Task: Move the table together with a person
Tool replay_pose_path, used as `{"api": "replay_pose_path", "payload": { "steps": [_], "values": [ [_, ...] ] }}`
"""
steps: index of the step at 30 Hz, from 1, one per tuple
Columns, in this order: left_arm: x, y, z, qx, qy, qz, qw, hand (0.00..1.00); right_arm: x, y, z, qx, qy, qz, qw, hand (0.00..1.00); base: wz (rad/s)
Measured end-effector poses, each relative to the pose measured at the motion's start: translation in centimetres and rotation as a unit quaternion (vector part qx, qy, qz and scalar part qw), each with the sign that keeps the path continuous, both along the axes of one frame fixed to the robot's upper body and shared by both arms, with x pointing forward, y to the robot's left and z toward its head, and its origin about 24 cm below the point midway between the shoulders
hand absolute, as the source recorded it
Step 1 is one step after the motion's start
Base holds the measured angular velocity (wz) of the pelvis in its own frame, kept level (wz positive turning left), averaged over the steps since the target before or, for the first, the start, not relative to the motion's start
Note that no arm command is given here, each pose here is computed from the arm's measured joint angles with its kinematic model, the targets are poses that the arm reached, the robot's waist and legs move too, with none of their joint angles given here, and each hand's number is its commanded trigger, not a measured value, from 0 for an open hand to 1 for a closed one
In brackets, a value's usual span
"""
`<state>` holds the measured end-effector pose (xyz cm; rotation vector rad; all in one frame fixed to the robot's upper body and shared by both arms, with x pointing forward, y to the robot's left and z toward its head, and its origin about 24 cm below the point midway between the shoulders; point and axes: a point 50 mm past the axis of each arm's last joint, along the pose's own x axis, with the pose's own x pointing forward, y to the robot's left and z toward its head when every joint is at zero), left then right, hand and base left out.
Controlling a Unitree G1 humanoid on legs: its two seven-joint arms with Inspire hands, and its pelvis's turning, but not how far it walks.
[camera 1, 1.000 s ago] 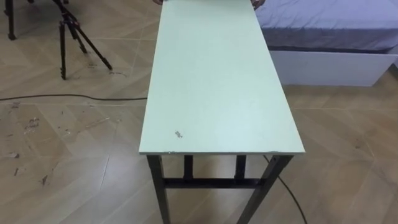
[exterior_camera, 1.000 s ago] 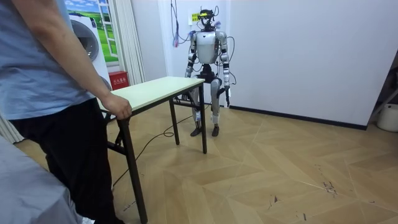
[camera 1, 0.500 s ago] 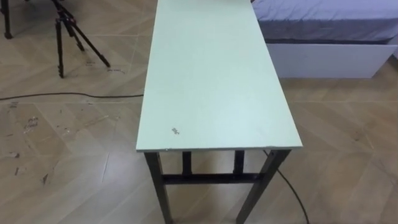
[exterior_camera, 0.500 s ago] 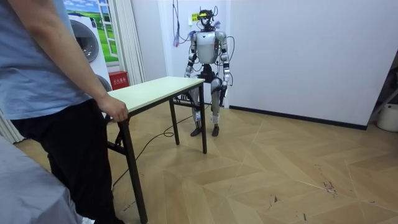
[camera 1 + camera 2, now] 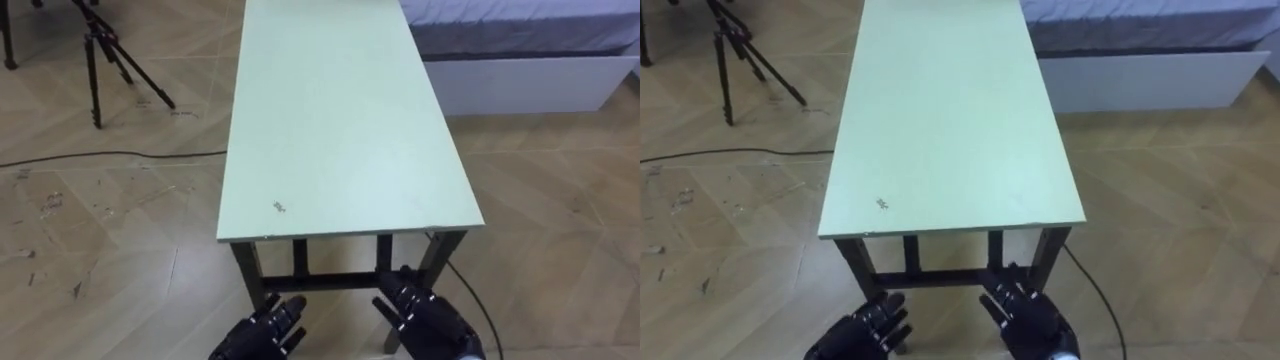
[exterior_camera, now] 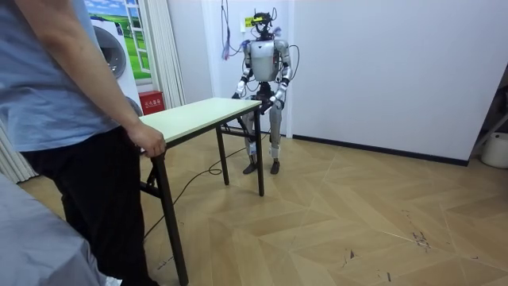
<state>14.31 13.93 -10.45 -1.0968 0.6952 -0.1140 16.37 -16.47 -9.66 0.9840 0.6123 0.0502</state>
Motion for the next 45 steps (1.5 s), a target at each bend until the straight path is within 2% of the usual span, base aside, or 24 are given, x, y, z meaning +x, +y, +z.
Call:
{"api": "replay_pose_path", "payload": {
  "steps": [6,11,20,29,40,45],
  "values": [
    [1.1,-0.6,1.3,-0.023,-0.026,0.005,0.999,0.00,1.1,1.5,1.5,0.037,-0.034,0.017,0.999,0.00,-0.01],
    [1.6,-0.4,1.7,-0.019,-0.032,0.011,0.999,0.00,1.8,1.6,2.4,0.050,-0.052,0.009,0.997,0.00,0.00],
    [4.1,0.4,3.9,-0.023,-0.082,0.036,0.996,0.00,2.8,1.2,3.3,0.067,-0.060,-0.014,0.996,0.00,0.00],
    [5.0,1.4,4.1,-0.001,-0.061,0.060,0.996,0.00,3.2,0.6,3.8,0.049,-0.060,-0.013,0.997,0.00,-0.04],
    [5.7,1.2,4.4,-0.040,-0.027,0.083,0.995,0.00,3.7,0.4,3.9,0.044,-0.047,-0.019,0.998,0.00,-0.02],
    [6.1,1.4,4.6,-0.066,-0.008,0.105,0.992,0.00,3.9,-0.2,4.1,0.091,-0.034,-0.075,0.992,0.00,-0.06]
  ]
}}
